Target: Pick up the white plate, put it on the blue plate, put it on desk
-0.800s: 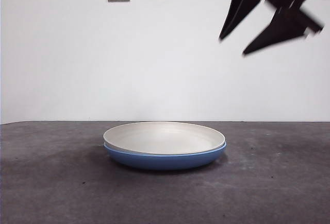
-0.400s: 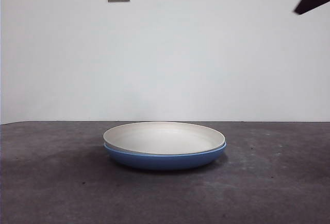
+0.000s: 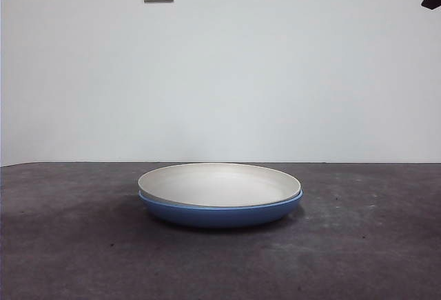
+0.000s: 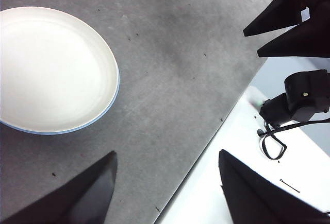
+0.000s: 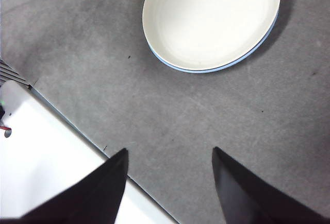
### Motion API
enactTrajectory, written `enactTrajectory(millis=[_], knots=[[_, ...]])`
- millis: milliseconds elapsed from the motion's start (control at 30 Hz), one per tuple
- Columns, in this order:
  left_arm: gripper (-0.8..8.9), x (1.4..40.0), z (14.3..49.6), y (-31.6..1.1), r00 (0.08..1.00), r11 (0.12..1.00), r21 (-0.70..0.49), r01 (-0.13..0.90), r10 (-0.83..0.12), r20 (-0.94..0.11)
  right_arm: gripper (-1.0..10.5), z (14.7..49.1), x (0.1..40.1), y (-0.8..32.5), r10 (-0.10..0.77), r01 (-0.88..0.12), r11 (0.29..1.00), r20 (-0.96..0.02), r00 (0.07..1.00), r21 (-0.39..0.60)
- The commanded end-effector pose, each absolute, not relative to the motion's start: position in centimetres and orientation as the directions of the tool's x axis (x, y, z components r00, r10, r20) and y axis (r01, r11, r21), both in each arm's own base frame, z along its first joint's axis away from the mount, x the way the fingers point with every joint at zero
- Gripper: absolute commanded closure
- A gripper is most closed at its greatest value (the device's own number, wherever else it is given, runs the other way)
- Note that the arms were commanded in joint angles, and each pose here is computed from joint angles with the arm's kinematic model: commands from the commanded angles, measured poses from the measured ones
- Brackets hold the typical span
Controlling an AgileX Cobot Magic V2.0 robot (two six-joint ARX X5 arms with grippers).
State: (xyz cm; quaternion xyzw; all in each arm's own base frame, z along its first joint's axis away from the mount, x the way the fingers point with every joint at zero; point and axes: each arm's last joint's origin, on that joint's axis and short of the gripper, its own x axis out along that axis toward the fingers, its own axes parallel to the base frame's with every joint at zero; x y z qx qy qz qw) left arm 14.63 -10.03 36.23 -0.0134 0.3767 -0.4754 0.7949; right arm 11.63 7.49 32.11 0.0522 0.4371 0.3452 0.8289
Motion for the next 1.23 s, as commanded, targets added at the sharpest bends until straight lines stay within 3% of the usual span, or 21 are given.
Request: enactTrajectory(millis=[33,167,267,300,1233], knots=[[5.02,14.73,36.44,-10.2,0.263,0.534,-0.364,0.763,-0.771,-0.579,6.9,32.61,11.72,7.64,0.628,-0.55,0.744,-0.676,0.386,0.378],[5.63,14.73,36.44,-10.2,0.263,0.534,-0.364,0.763,-0.771,-0.579,6.9,32.61,11.71,7.65,0.628,-0.554,0.743,-0.676,0.386,0.375],[7.92,14.73,36.44,-10.2,0.263,0.534,-0.364,0.763,-0.771,-0.579,8.9,32.61,11.71,7.65,0.629,-0.563,0.74,-0.676,0.385,0.368],[8.02,14.73,36.44,-10.2,0.263,0.534,-0.364,0.763,-0.771,-0.579,9.5,32.61,11.71,7.65,0.628,-0.572,0.737,-0.676,0.385,0.359],[7.99,14.54,36.58,-10.08,0.268,0.532,-0.36,0.766,-0.774,-0.574,9.4,32.64,11.76,7.65,0.625,-0.574,0.74,-0.674,0.394,0.351]])
